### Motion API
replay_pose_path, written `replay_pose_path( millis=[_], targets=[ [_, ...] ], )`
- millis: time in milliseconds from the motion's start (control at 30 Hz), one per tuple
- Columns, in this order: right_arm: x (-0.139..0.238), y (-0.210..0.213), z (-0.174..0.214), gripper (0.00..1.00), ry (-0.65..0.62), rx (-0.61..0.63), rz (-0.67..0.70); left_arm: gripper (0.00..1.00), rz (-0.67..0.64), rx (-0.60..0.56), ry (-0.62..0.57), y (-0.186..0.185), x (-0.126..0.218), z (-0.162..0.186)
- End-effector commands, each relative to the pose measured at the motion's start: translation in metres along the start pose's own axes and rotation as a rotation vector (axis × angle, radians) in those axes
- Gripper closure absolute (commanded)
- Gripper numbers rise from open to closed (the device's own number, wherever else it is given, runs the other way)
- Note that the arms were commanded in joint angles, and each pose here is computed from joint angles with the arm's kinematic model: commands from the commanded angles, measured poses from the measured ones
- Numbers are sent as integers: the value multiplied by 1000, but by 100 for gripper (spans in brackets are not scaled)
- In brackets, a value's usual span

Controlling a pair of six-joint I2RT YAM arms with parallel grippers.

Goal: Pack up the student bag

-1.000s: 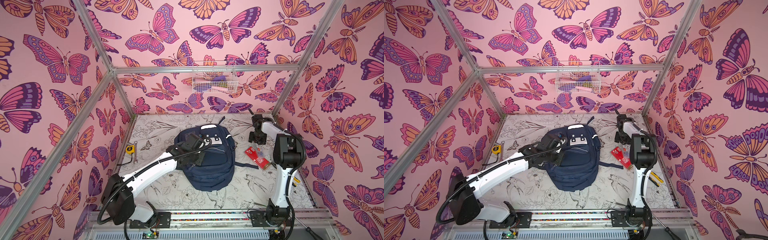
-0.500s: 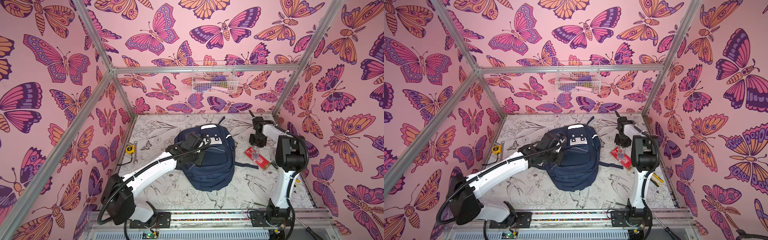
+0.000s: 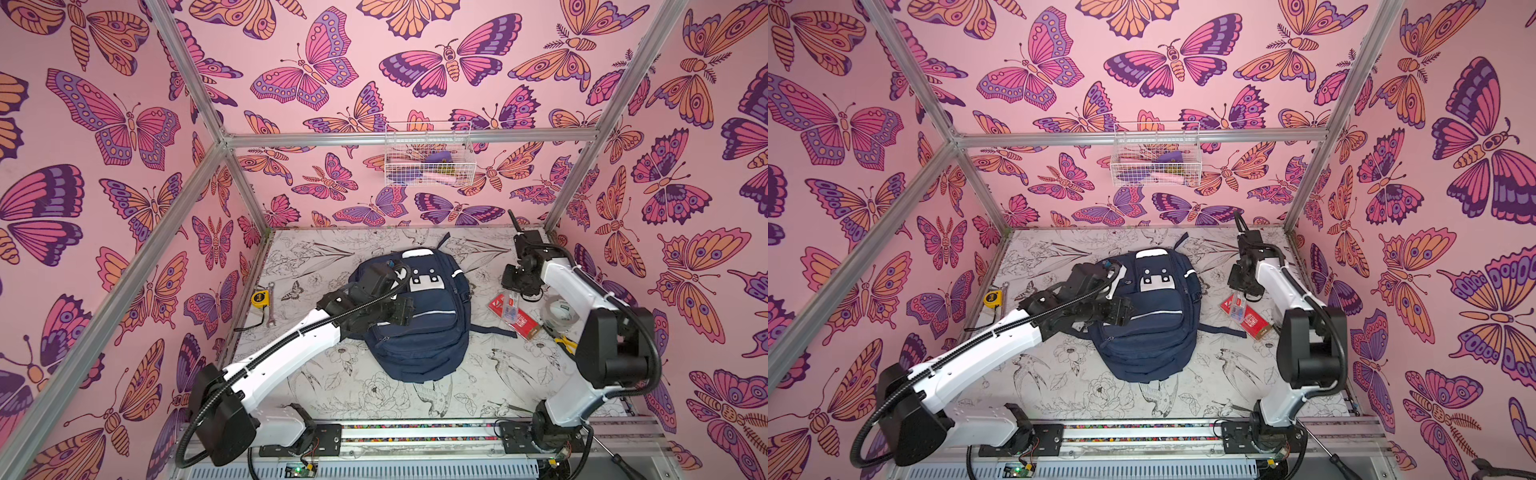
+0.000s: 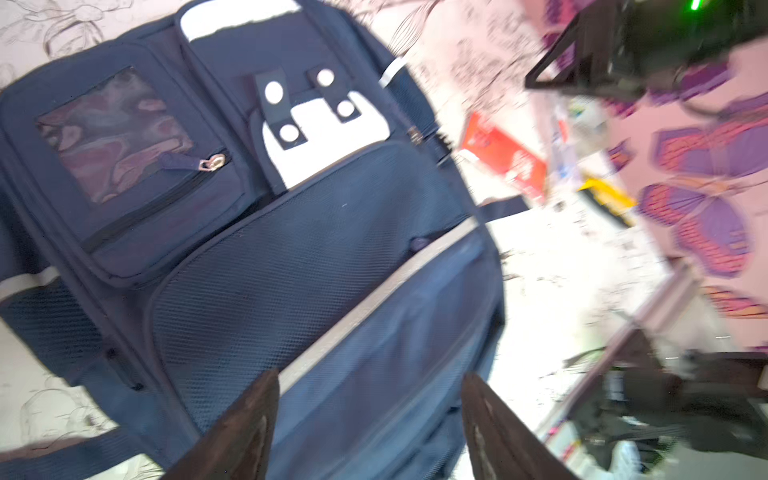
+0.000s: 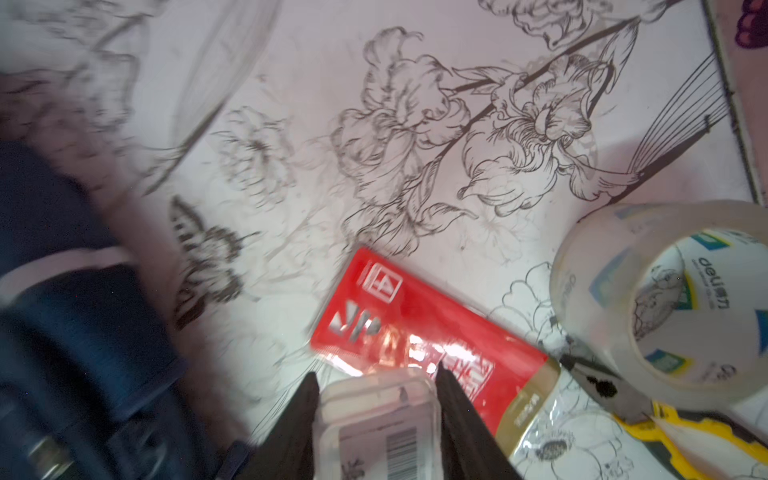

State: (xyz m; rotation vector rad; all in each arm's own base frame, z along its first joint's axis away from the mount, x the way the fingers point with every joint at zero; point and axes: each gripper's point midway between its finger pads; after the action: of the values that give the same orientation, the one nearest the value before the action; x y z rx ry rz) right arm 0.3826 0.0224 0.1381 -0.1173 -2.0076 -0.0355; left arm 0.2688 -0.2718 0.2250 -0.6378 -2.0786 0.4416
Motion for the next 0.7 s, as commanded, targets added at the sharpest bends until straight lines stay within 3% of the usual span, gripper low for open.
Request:
replay_pose_path(
  millis=[0, 167, 233, 500, 667],
  targets=[
    [52, 39, 17, 78, -66, 50, -75, 19, 190, 80, -1, -28, 18, 4],
    [129, 113, 31, 78, -236, 96, -306, 4, 466, 148, 8, -67, 35, 13],
    [150, 137, 36, 78, -269, 91, -387, 0, 520, 164, 5, -77, 36, 17],
    [192, 183, 48, 79, -329, 80, -517, 0, 547, 132, 44, -110, 22, 40],
    [199, 183, 49, 79, -342, 55, -536, 12, 572, 182, 74, -113, 6, 47]
  ],
)
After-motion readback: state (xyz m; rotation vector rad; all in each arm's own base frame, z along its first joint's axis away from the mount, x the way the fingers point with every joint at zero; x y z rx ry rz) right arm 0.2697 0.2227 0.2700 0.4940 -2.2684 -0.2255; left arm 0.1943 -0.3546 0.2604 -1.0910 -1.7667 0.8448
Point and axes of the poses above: each gripper's point midway between its finger pads, its own x axis back along the fingers, its own y axis along the line the jaws close on, z = x × y, and after that the axes turned 15 degrees about x, right-handed
